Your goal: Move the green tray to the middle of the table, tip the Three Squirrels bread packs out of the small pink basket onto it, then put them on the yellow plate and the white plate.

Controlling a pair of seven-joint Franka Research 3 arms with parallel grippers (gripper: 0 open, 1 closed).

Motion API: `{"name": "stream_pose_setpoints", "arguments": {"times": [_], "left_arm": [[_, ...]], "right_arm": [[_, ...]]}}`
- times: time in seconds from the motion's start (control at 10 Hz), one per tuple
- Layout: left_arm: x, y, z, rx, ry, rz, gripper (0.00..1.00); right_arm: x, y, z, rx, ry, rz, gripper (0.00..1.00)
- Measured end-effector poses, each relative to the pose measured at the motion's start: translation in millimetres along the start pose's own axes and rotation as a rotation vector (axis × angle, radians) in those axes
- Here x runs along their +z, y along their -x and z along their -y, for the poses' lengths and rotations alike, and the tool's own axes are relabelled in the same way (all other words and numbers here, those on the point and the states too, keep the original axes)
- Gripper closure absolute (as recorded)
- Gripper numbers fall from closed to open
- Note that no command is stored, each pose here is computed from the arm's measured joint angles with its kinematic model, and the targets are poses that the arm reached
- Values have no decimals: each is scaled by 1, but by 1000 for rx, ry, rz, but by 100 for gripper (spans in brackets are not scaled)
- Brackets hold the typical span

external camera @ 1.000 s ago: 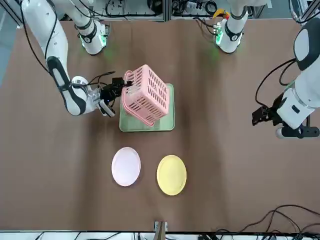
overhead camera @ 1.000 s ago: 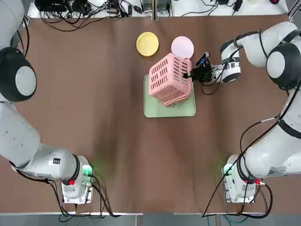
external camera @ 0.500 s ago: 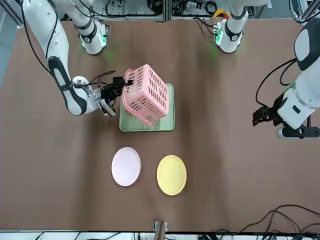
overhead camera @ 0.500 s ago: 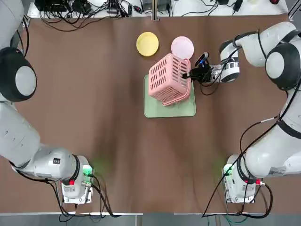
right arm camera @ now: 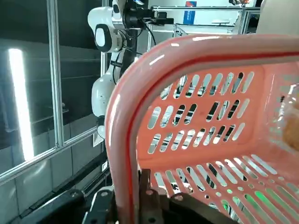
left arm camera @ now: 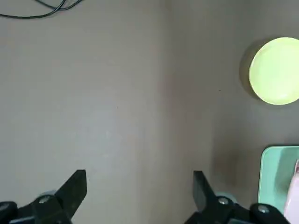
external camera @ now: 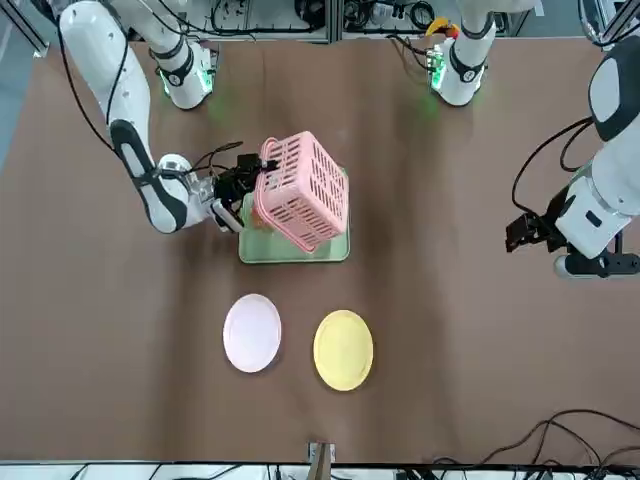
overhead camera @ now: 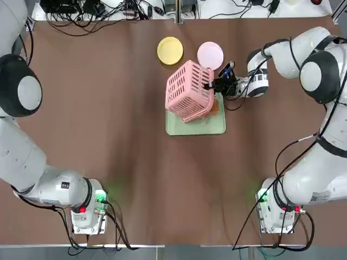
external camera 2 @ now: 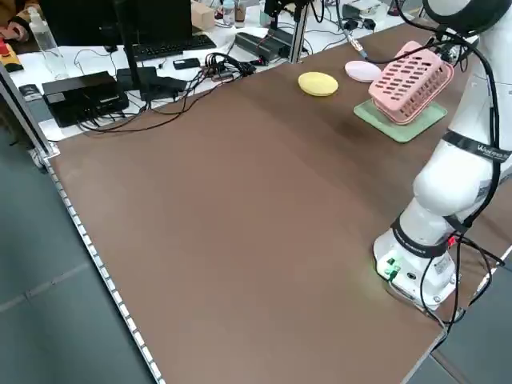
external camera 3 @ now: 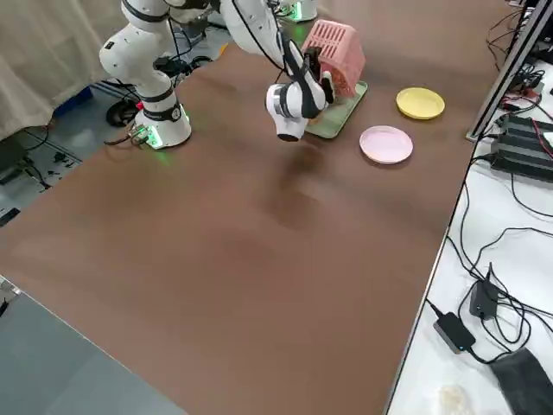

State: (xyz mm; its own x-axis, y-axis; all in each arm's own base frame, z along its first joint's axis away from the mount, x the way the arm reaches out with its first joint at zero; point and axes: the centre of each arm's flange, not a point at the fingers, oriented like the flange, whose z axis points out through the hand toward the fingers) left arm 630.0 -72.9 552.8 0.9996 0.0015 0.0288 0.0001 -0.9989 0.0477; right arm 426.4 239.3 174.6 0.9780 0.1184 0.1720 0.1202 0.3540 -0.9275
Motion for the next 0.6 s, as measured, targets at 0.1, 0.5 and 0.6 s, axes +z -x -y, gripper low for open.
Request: {"name": "stream_pose_setpoints", "arguments": {"times": [0.1, 0.5, 0.6], "left_arm": [[0, 0, 0, -1, 0, 0, 0], [0, 0, 3, 4, -28, -3, 0], [0, 0, 4, 4, -33, -4, 0]], "right_arm": [[0, 1, -3, -8, -12, -3, 93], [19, 1, -17, -23, -62, -34, 93], [33, 2, -22, -21, -73, -43, 93]]}}
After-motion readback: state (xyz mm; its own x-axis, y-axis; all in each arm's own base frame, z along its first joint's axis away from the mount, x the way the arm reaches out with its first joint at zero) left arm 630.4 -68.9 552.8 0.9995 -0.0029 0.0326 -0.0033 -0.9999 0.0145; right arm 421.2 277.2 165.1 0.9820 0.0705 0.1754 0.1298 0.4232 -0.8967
